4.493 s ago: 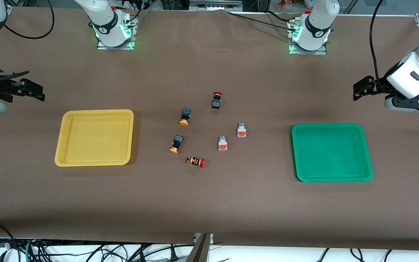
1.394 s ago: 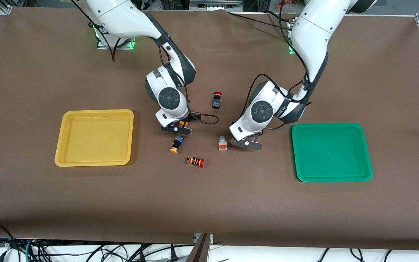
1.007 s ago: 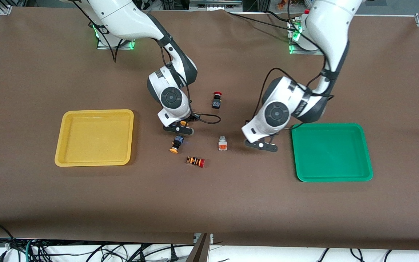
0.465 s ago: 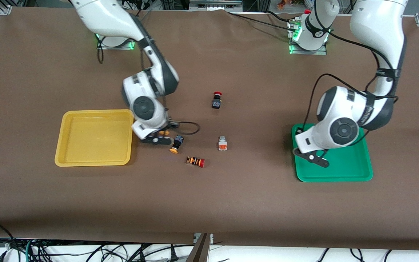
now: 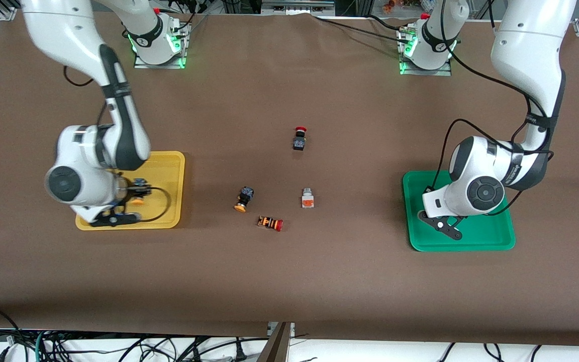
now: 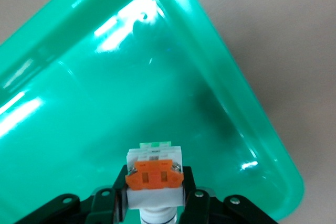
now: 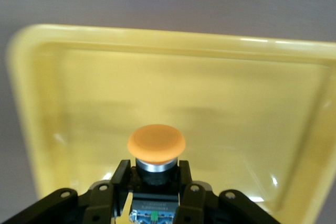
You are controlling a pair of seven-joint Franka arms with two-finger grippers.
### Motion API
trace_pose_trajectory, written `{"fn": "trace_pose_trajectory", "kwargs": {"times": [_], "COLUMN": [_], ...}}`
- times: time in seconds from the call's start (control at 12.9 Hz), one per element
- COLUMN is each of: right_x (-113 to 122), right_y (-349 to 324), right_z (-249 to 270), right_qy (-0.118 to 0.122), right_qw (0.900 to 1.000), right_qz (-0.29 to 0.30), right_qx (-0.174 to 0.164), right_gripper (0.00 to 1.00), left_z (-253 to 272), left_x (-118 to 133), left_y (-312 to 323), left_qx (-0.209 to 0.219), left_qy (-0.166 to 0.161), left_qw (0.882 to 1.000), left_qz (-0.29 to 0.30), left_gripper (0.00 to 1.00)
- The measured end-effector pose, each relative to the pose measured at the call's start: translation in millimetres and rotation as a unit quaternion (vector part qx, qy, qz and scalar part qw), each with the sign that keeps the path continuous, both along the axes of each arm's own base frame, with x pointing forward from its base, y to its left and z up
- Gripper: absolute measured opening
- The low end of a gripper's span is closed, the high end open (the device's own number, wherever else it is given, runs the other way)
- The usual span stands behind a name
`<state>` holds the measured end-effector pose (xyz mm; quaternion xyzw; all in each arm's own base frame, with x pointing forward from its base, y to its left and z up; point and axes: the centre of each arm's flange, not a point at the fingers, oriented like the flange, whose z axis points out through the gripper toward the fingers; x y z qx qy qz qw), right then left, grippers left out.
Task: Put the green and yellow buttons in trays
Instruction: 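Open both grippers to drop the button and block into the trays, then grip the second yellow button and white block with the right and left grippers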
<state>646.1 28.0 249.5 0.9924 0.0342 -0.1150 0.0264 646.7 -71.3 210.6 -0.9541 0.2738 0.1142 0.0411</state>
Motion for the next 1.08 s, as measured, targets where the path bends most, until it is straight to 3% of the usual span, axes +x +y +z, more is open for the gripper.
{"fn": "trace_pose_trajectory", "kwargs": {"times": [0.15, 0.46, 0.54, 0.62, 0.77, 1.01, 1.08], "right_x": [-1, -7, -7, -7, -5, 13, 18], "right_y": [-41, -69, -68, -66, -62, -32, -13], "right_z": [-16, -47, -49, -50, -46, -14, 1], "right_qy": [0.009, 0.026, 0.028, 0.028, 0.023, -0.004, -0.009], "right_qw": [1.000, 0.999, 0.999, 0.999, 1.000, 1.000, 1.000], "right_qz": [-0.016, -0.022, -0.021, -0.020, -0.017, 0.006, 0.008], "right_qx": [-0.001, -0.005, -0.005, -0.004, -0.003, 0.004, 0.006], "right_gripper": [0.41, 0.41, 0.41, 0.48, 0.70, 1.00, 1.00], "left_z": [1, 56, 76, 92, 104, 94, 87], "left_x": [1, 10, 12, 11, 0, -15, -17], "left_y": [-1, -52, -74, -100, -156, -236, -260], "left_qx": [-0.002, -0.025, -0.031, -0.036, -0.038, -0.038, -0.041], "left_qy": [-0.003, -0.038, -0.047, -0.055, -0.066, -0.076, -0.080], "left_qw": [1.000, 0.999, 0.998, 0.998, 0.995, 0.986, 0.981], "left_qz": [-0.001, -0.024, -0.016, 0.002, 0.059, 0.142, 0.169], "left_gripper": [0.56, 0.99, 1.00, 1.00, 1.00, 1.00, 1.00]}}
